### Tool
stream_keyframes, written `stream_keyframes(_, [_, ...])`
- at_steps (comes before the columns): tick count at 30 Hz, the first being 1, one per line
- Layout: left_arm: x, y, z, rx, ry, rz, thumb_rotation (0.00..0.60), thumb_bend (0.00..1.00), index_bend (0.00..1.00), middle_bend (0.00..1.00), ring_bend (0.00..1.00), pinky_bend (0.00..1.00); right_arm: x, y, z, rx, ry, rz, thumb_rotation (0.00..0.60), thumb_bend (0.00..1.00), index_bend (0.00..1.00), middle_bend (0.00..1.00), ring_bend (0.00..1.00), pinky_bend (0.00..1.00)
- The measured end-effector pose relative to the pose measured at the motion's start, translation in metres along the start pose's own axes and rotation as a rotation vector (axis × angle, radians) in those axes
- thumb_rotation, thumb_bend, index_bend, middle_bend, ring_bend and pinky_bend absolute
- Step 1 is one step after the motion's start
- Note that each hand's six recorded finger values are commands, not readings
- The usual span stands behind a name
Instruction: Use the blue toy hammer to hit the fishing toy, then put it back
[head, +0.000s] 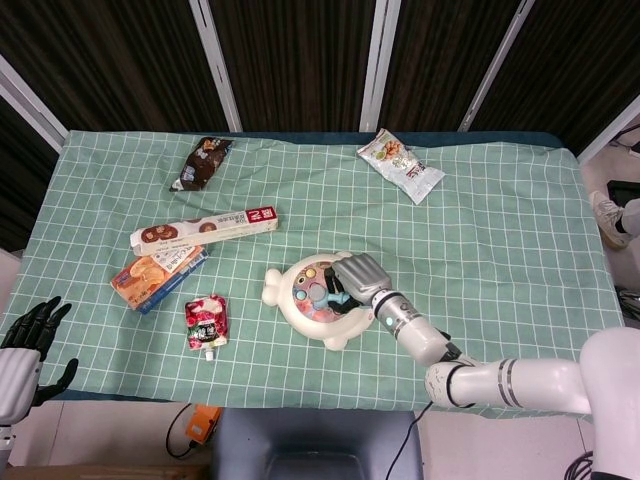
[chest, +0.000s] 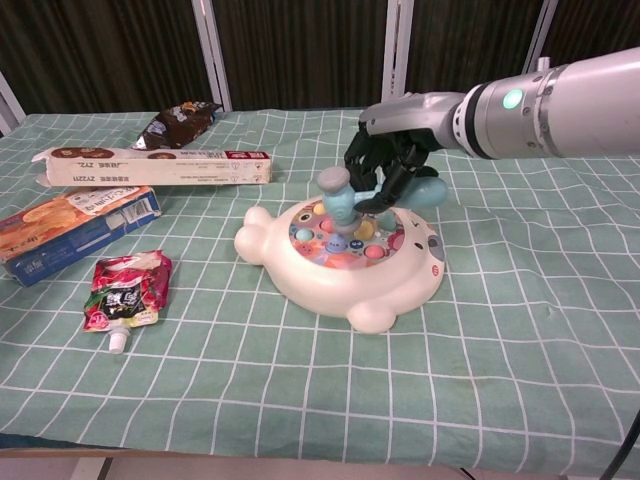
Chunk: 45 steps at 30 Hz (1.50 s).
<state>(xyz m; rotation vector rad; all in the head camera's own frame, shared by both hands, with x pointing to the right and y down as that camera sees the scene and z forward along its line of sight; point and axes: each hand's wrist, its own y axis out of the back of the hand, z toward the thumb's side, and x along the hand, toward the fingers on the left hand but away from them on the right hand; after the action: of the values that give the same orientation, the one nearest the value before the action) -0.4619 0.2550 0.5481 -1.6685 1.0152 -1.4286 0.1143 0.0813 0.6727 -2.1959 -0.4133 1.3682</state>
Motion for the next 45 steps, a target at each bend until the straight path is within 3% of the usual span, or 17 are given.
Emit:
stream_keyframes(24, [-0.002, 0.002, 0.0, -0.004, -0.004, 0.008, 0.6, 0.39, 0.0, 0.0, 0.0, 0.15, -0.01, -0.016, -0.001, -0.008, -0.001, 0.037, 0.6, 0.75, 1.0, 0.78, 0.83, 0.94])
stream_keyframes(38, [-0.002, 0.001, 0.001, -0.001, -0.007, 0.007, 0.6, 0.39, 0.0, 0.0, 0.0, 0.15, 0.001, 0.007, -0.016, -0.076, -0.013, -0.031, 0.6, 0.75, 1.0, 0.78, 0.83, 0.94])
stream_keyframes(45, [-0.001, 0.0, 0.002, 0.003, -0.007, 0.001, 0.6, 0.39, 0.0, 0.0, 0.0, 0.15, 0.002, 0.006, -0.031, -0.066, -0.044, -0.028, 0.6, 0.75, 1.0, 0.78, 0.83, 0.94])
